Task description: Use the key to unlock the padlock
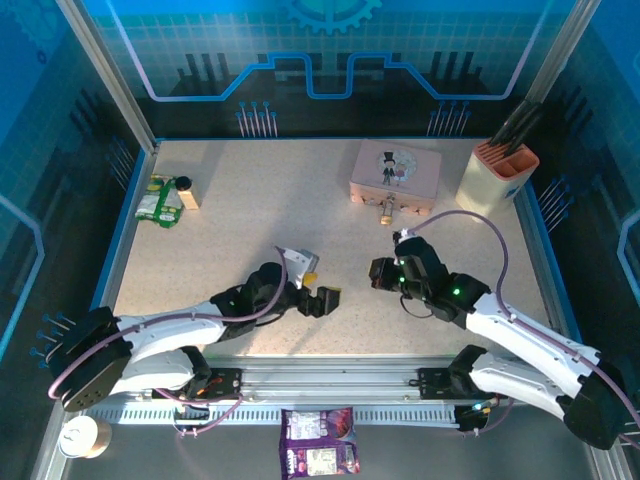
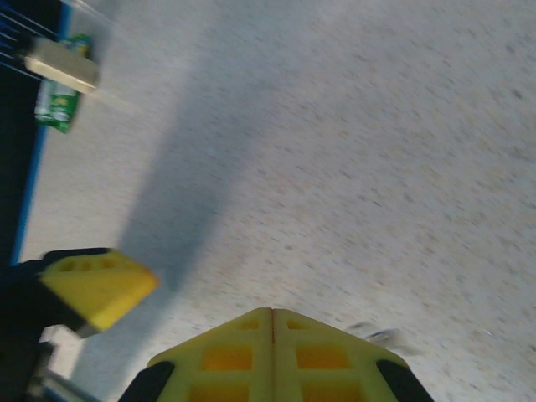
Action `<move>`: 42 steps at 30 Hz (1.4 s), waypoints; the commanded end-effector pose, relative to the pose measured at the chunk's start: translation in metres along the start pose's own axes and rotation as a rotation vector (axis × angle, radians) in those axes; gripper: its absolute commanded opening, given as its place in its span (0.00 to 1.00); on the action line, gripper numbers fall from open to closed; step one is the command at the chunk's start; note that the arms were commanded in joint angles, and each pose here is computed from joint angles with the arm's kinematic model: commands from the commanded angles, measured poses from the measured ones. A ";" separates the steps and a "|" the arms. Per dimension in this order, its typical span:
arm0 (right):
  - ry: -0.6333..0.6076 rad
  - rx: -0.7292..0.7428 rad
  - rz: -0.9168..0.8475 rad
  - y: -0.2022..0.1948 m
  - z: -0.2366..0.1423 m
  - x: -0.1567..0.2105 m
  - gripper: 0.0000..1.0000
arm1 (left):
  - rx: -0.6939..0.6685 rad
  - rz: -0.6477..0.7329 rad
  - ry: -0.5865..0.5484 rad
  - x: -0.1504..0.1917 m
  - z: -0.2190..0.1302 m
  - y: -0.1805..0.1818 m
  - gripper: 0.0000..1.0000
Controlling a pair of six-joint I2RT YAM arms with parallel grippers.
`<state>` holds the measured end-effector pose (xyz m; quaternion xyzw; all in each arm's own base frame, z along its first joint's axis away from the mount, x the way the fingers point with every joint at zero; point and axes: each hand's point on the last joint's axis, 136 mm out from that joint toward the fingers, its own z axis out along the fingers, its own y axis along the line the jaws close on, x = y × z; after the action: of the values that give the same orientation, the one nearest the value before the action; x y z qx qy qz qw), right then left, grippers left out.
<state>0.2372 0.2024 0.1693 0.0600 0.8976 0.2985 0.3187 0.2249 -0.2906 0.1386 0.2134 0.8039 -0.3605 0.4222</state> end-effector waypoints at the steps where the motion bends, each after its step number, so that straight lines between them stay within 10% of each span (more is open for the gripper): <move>1: -0.006 -0.065 -0.044 0.026 -0.011 -0.017 0.00 | 0.128 0.385 -0.214 -0.045 0.002 -0.035 0.88; 7: -0.028 -0.111 -0.073 0.048 -0.025 -0.034 0.00 | 0.219 0.638 -0.284 -0.052 0.013 -0.054 0.75; 13: 0.069 0.135 -0.075 -0.015 -0.004 -0.013 0.00 | 0.178 0.583 -0.312 -0.058 0.002 -0.033 0.71; 24: 0.350 0.289 -0.294 -0.057 0.073 0.010 0.40 | 0.042 0.510 -0.331 -0.046 -0.038 -0.003 0.76; 42: 0.653 0.449 -0.487 -0.089 0.121 0.026 0.40 | -0.020 0.488 -0.325 -0.036 -0.058 0.012 0.88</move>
<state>0.3032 0.2060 0.0365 -0.1634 0.9814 0.0383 0.0927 0.2203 -0.2452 0.1908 0.3410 0.6471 -0.2786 0.6224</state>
